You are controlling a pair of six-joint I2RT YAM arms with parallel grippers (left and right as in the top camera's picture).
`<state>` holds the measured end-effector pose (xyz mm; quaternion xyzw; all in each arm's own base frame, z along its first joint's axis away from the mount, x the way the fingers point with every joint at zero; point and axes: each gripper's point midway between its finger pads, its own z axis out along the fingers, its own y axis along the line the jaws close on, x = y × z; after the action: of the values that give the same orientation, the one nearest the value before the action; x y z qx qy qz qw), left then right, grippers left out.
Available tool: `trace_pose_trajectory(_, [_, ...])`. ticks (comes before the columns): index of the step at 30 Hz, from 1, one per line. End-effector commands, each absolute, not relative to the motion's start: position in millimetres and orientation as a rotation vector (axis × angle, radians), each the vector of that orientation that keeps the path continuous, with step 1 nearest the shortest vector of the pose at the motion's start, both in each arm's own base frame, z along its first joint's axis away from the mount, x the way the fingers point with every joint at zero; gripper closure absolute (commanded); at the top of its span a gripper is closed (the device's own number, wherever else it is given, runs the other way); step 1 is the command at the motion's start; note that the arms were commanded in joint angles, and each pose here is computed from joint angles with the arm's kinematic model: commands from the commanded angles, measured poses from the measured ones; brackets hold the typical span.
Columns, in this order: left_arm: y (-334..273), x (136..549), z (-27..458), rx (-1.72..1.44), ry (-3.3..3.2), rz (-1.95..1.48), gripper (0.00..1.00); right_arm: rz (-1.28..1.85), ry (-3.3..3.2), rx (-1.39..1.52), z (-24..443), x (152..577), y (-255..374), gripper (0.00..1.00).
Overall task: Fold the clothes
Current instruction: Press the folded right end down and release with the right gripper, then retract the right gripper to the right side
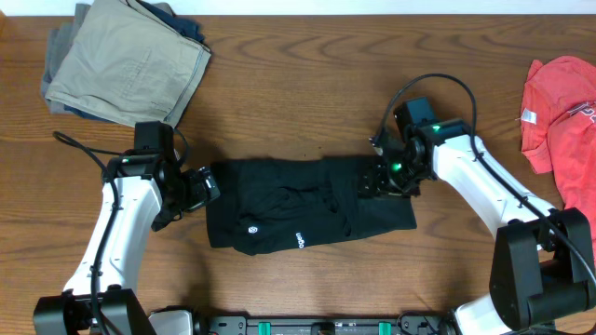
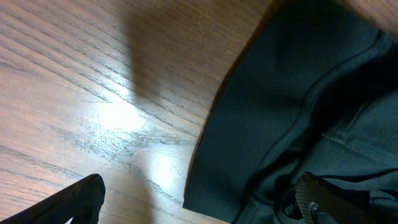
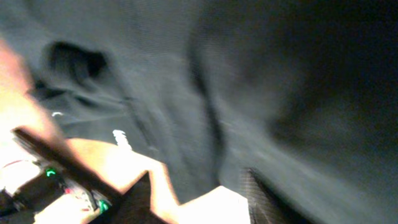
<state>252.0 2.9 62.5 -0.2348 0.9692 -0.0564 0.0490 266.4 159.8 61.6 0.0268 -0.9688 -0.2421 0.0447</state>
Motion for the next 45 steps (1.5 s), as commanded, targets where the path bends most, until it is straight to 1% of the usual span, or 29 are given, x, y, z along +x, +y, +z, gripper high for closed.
trace_pose_trajectory(1, [3, 250, 58, -0.720, 2.968, -0.167, 0.02, -0.611, -3.004, 0.107, 58, 265, 147, 0.78])
trace_pose_trajectory(2, [3, 250, 58, -0.720, 2.967, -0.167, 0.02, -0.606, -2.994, 0.117, 56, 261, 149, 0.84])
trace_pose_trajectory(3, [3, 250, 58, -0.719, 2.966, -0.167, 0.02, -0.602, -2.987, 0.130, 54, 258, 151, 0.88])
trace_pose_trajectory(6, [3, 251, 59, -0.718, 2.962, -0.169, 0.02, -0.600, -2.983, 0.139, 47, 251, 161, 0.92])
trace_pose_trajectory(16, [3, 251, 59, -0.718, 2.962, -0.168, 0.02, -0.672, -3.029, 0.207, 20, 240, 208, 0.91])
trace_pose_trajectory(22, [3, 251, 58, -0.718, 2.962, -0.169, 0.02, -0.822, -3.023, 0.269, 29, 239, 243, 0.90])
trace_pose_trajectory(27, [3, 252, 59, -0.717, 2.961, -0.168, 0.02, -0.959, -2.984, 0.306, 42, 240, 263, 0.97])
trace_pose_trajectory(29, [3, 251, 58, -0.718, 2.962, -0.168, 0.02, -0.995, -2.970, 0.324, 50, 243, 265, 0.98])
trace_pose_trajectory(31, [3, 251, 58, -0.716, 2.962, -0.168, 0.02, -1.002, -2.966, 0.344, 59, 246, 262, 0.96])
trace_pose_trajectory(34, [3, 251, 58, -0.713, 2.963, -0.167, 0.02, -0.975, -2.971, 0.359, 71, 254, 251, 0.89])
trace_pose_trajectory(36, [3, 251, 58, -0.713, 2.964, -0.167, 0.02, -0.941, -2.986, 0.344, 77, 262, 238, 0.78])
trace_pose_trajectory(37, [3, 251, 58, -0.714, 2.966, -0.167, 0.02, -0.902, -3.005, 0.308, 77, 267, 229, 0.66])
trace_pose_trajectory(38, [3, 251, 58, -0.713, 2.966, -0.168, 0.02, -0.847, -3.034, 0.258, 77, 274, 216, 0.40])
trace_pose_trajectory(39, [3, 251, 59, -0.713, 2.965, -0.168, 0.02, -0.797, -3.060, 0.205, 77, 281, 203, 0.01])
trace_pose_trajectory(42, [3, 251, 58, -0.713, 2.966, -0.168, 0.02, -0.691, -3.115, 0.023, 80, 301, 162, 0.01])
trace_pose_trajectory(45, [3, 251, 58, -0.712, 2.966, -0.168, 0.02, -0.670, -3.134, -0.183, 83, 319, 120, 0.01])
